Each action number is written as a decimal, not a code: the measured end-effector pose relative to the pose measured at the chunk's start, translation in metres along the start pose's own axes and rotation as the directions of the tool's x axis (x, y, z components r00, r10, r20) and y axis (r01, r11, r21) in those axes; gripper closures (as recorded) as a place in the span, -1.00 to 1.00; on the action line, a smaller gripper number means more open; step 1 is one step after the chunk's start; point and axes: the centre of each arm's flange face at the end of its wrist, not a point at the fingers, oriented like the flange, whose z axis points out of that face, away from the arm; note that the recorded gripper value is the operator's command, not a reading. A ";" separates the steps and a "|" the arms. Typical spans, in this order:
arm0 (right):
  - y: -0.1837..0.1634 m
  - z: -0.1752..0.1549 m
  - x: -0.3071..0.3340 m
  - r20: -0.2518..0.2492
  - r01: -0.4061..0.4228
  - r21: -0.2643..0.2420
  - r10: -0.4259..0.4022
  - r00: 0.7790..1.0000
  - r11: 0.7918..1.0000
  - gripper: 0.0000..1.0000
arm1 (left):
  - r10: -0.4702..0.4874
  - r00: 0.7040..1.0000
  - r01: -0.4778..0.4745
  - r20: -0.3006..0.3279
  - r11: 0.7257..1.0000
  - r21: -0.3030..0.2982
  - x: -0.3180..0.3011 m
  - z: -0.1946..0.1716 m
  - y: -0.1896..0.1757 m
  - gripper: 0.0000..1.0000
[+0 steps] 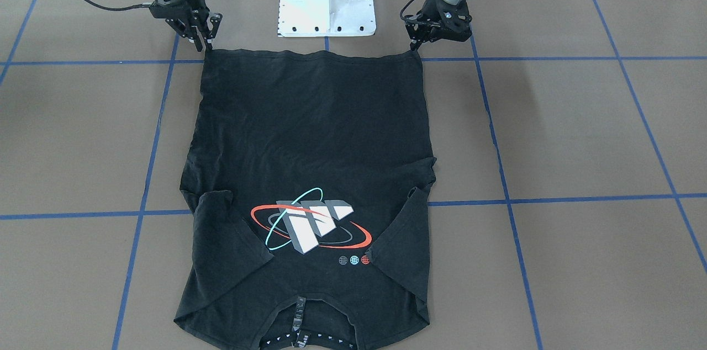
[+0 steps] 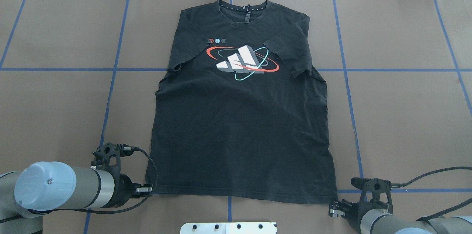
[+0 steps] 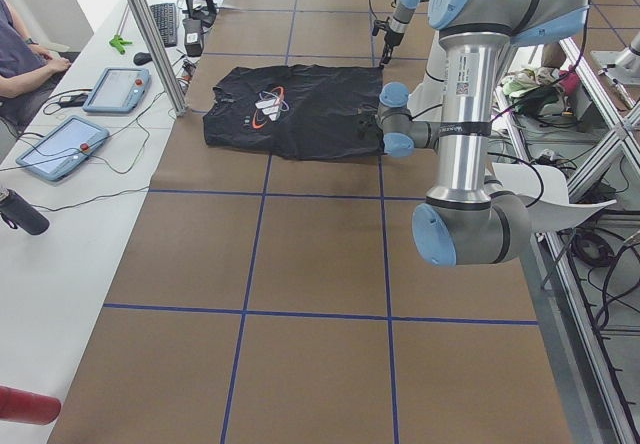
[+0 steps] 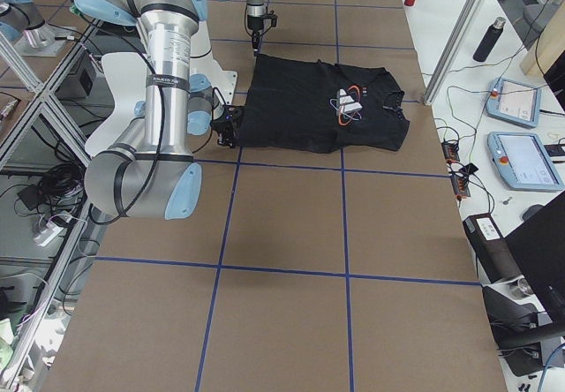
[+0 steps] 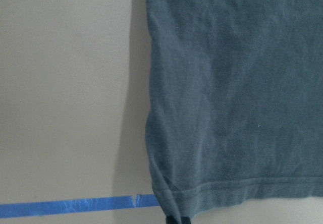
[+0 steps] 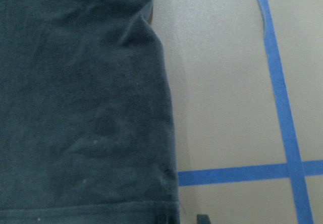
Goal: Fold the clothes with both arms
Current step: 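Lower both grippers and pinch the hem corners, then lift the hem with both grippers and carry it toward the collar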
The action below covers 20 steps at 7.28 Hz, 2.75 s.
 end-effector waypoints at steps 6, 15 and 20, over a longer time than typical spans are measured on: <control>0.001 0.000 -0.001 0.002 0.001 0.000 -0.001 1.000 1.000 0.36 | 0.000 1.000 0.000 0.000 1.000 0.000 0.000 0.000 0.000 1.00; -0.014 -0.036 -0.034 -0.053 0.011 0.010 -0.010 0.999 1.000 1.00 | -0.001 1.000 0.001 -0.005 1.000 -0.019 0.001 -0.001 0.002 1.00; -0.030 -0.098 -0.046 0.009 -0.037 -0.148 0.039 0.999 0.988 1.00 | -0.009 0.996 -0.003 -0.087 0.990 -0.143 0.002 -0.072 0.000 1.00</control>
